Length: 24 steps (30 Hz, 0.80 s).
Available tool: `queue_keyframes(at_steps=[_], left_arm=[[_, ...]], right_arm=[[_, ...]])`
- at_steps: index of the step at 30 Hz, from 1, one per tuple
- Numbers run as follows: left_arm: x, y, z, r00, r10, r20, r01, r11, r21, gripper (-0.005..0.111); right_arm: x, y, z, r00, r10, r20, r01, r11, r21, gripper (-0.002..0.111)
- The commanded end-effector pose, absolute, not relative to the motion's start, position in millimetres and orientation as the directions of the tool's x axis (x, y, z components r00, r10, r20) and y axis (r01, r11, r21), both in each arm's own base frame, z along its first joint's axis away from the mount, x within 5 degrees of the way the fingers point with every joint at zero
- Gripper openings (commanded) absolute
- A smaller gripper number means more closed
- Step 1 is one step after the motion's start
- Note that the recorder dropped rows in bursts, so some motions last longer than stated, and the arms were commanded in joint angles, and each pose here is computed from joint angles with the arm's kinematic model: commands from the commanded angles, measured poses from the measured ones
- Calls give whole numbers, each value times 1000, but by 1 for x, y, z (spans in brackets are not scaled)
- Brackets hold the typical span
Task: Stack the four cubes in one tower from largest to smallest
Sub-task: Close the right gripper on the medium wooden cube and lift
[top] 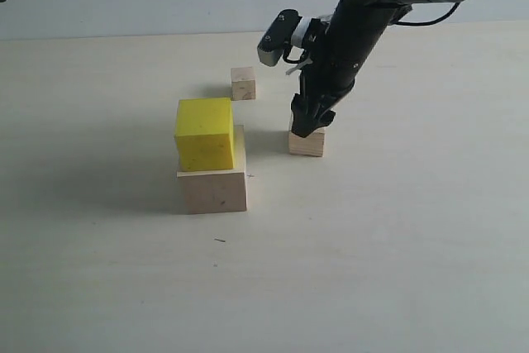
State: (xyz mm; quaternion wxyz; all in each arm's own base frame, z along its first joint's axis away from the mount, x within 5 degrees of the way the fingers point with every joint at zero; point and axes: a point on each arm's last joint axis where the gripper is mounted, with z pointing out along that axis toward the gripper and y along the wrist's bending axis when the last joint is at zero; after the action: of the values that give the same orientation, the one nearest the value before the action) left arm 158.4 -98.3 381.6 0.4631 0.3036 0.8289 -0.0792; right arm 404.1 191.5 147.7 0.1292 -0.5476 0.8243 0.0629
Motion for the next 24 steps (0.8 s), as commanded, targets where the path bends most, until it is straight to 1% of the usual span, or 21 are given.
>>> queue_keyframes(at_steps=[1,5,15,20,23,24], left_arm=[[158,-97,381,-386,440,-810,578,800,159,0],[158,-97,381,-386,440,-810,578,800,159,0],[158,-97,381,-386,440,-810,578,800,159,0],[158,-97,381,-386,440,-810,578,800,159,0],[158,-97,381,-386,440,-810,578,800,159,0],[158,-97,381,-386,440,-810,578,800,159,0]], right_arm=[[400,192,130,-396,-884,-248,-916,400,33,71],[398,191,129,-397,-888,-233,-917,396,52,75],[400,190,129,-382,-894,-234,-922,388,21,73],[401,191,129,-381,-892,-244,-920,391,8,68],[401,191,129,-381,-892,-244,-920,391,8,58],[401,191,129,-383,-891,-243,-920,392,10,51]])
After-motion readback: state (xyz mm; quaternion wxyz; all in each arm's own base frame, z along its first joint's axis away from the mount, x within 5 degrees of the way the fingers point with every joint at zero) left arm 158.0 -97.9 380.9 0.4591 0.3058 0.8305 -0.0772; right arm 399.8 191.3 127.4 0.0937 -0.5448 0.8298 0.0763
